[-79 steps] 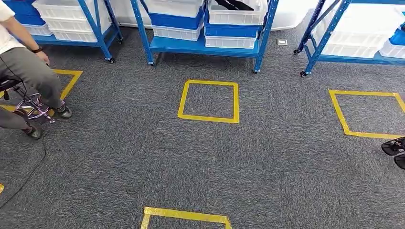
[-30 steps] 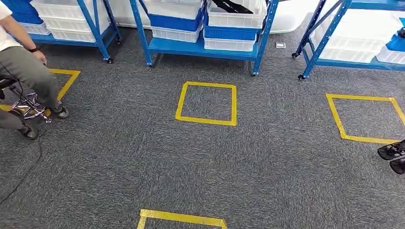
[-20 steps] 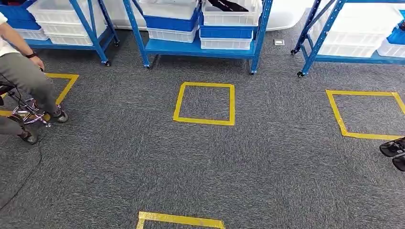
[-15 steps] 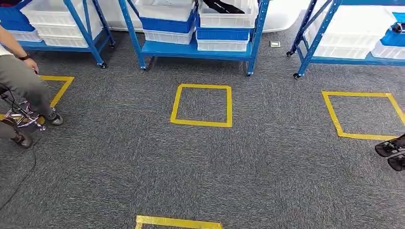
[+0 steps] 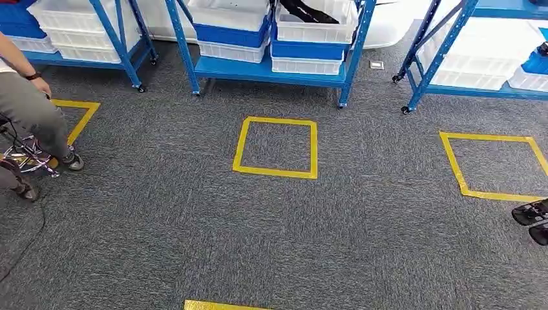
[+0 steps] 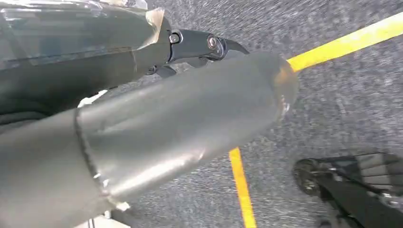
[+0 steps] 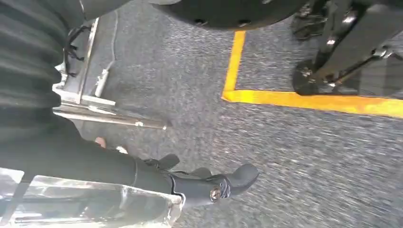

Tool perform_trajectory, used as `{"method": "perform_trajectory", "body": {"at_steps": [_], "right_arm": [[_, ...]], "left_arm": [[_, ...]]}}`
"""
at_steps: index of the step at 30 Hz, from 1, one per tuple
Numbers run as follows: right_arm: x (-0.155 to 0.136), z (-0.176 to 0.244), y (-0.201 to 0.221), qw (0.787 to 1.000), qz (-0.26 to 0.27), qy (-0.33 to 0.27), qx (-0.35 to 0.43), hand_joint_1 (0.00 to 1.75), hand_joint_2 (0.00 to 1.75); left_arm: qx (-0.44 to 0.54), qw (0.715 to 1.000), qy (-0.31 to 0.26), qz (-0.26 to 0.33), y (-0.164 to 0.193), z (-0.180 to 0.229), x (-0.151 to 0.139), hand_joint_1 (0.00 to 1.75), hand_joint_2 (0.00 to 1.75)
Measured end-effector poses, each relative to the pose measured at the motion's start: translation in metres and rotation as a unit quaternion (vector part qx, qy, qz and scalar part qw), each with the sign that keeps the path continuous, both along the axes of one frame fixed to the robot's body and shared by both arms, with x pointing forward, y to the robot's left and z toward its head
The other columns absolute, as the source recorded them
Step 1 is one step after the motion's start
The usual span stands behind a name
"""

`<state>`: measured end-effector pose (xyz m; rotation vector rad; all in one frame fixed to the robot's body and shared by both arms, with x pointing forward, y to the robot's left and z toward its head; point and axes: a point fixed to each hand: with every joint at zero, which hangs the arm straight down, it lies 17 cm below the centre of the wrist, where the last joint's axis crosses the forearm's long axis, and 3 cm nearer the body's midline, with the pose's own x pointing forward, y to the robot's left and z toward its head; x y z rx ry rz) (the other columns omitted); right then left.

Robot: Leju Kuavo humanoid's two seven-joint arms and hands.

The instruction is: Take the parts from the cabinet and place them on the table.

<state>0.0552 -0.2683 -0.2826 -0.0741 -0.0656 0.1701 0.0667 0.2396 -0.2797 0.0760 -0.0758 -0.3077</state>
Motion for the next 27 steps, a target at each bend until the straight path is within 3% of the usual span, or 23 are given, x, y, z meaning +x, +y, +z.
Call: {"method": "perform_trajectory", "body": {"at_steps": [27], "right_arm": [[0.0023, 0.0002, 0.0003, 1.000, -0.001, -0.001, -0.001, 0.00, 1.75]], "left_arm": [[-0.001, 1.000, 0.000, -0.004, 0.0005, 0.0001, 0.0006, 0.00, 0.00]]}}
